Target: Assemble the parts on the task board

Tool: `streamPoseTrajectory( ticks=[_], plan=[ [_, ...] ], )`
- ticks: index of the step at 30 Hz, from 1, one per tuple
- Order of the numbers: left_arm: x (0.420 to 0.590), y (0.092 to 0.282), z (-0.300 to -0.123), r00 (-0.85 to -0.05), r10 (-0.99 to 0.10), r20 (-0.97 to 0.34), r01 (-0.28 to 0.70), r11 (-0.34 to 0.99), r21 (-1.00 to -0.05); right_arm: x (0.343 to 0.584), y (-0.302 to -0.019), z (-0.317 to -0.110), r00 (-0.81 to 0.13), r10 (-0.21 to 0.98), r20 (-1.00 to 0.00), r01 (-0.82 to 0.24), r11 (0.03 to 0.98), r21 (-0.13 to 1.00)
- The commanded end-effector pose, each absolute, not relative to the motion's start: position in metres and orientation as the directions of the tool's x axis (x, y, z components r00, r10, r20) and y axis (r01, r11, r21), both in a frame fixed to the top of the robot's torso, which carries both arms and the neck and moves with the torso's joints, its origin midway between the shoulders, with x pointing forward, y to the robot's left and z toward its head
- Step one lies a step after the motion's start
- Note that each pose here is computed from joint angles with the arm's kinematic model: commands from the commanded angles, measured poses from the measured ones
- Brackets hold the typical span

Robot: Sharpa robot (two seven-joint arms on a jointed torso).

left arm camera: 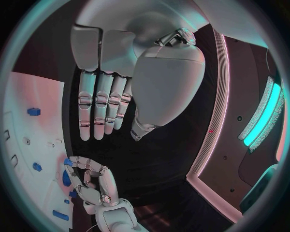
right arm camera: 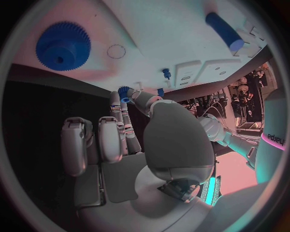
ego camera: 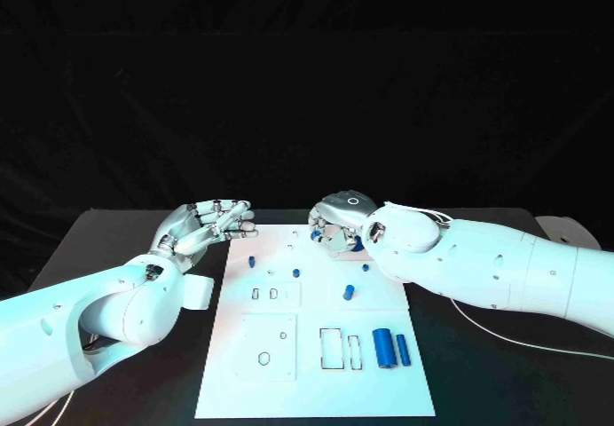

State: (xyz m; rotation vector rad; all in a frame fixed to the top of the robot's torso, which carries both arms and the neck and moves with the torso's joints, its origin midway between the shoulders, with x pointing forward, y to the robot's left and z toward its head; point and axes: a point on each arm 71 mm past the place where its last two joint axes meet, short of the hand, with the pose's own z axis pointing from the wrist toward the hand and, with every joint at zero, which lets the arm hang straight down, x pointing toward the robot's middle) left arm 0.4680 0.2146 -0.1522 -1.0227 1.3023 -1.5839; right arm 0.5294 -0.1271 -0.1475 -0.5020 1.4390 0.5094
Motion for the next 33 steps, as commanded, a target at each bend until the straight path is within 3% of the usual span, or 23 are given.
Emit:
streamPoseTrajectory(
  ticks=[1, 33],
  plan=[
    [0.468, 0.211, -0.151, -0.351, -0.931, 0.097, 0.097, -0.14, -0.985, 0.535, -0.122, -0.145, 0.106, 0.069, -0.992, -0.593, 0.805, -0.007],
    [0.467, 0.208, -0.138, -0.364, -0.927, 0.093, 0.116, -0.145, -0.983, 0.549, -0.095, -0.159, 0.095, 0.073, -0.993, -0.6, 0.8, 0.002]
  ],
)
